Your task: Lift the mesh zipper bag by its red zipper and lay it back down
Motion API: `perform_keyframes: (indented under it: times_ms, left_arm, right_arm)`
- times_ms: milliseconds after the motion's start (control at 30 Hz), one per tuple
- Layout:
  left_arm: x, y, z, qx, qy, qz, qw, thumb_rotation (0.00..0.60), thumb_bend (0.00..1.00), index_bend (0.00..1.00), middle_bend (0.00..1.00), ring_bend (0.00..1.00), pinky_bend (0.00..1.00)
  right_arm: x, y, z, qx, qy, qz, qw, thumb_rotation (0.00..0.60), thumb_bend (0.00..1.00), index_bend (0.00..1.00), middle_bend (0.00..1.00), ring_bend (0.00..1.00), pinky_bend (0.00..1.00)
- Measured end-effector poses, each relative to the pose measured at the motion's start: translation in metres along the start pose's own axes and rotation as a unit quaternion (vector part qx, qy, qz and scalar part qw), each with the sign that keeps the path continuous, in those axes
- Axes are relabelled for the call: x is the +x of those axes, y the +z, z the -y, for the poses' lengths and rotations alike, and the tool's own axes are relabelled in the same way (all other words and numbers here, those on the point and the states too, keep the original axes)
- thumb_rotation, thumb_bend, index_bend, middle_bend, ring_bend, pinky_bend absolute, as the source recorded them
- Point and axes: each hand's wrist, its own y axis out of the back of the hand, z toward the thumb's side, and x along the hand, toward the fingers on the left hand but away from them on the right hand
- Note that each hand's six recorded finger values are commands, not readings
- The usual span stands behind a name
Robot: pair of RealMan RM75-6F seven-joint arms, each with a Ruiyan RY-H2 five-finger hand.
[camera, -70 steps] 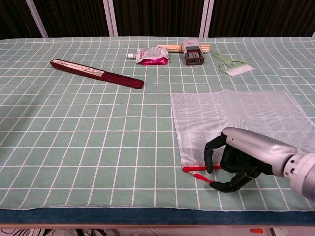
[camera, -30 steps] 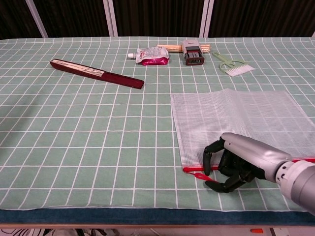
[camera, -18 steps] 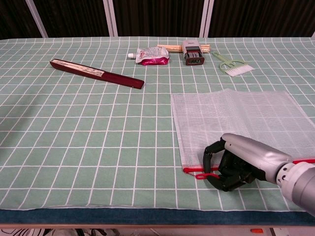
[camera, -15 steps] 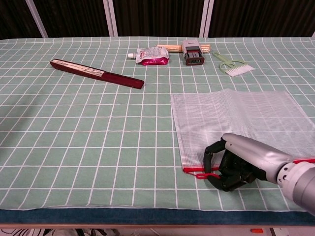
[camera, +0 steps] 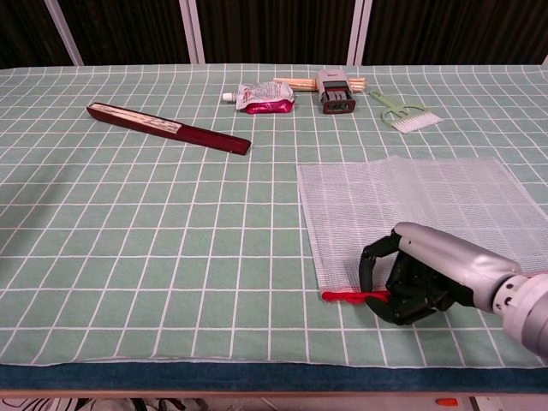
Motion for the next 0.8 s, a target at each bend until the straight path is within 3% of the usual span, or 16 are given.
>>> perform_keyframes:
  times_ms: [233, 433, 600, 800]
  left_arm:
    - [0.001, -0.002, 0.001, 0.004, -0.001, -0.005, 1.0, 0.6, 0.03, 0.0, 0.0, 0.0, 0.0]
    - [0.008, 0.01, -0.003, 0.017, -0.002, 0.013, 0.9998, 0.6, 0.04, 0.0, 0.0, 0.0, 0.0]
    - [0.026, 0.037, -0.014, 0.023, -0.008, 0.054, 0.9982, 0.6, 0.05, 0.0, 0.0, 0.0, 0.0]
    - [0.06, 0.093, -0.033, 0.033, -0.003, 0.123, 0.9919, 0.6, 0.11, 0.11, 0.0, 0.0, 0.0]
  right_arm:
    - [-0.002, 0.015, -0.029, -0.013, -0.033, -0.019, 0.9992, 0.6, 0.6, 0.73, 1.0, 1.0, 0.94]
    - [-0.008, 0.034, -0.064, -0.011, -0.06, -0.039, 0.9974, 0.6, 0.6, 0.73, 1.0, 1.0, 0.94]
    - [-0.017, 0.054, -0.091, -0.009, -0.079, -0.055, 0.9953, 0.6, 0.6, 0.73, 1.0, 1.0, 0.94]
    - [-0.03, 0.08, -0.118, -0.007, -0.096, -0.072, 0.9928, 0.6, 0.6, 0.73, 1.0, 1.0, 0.94]
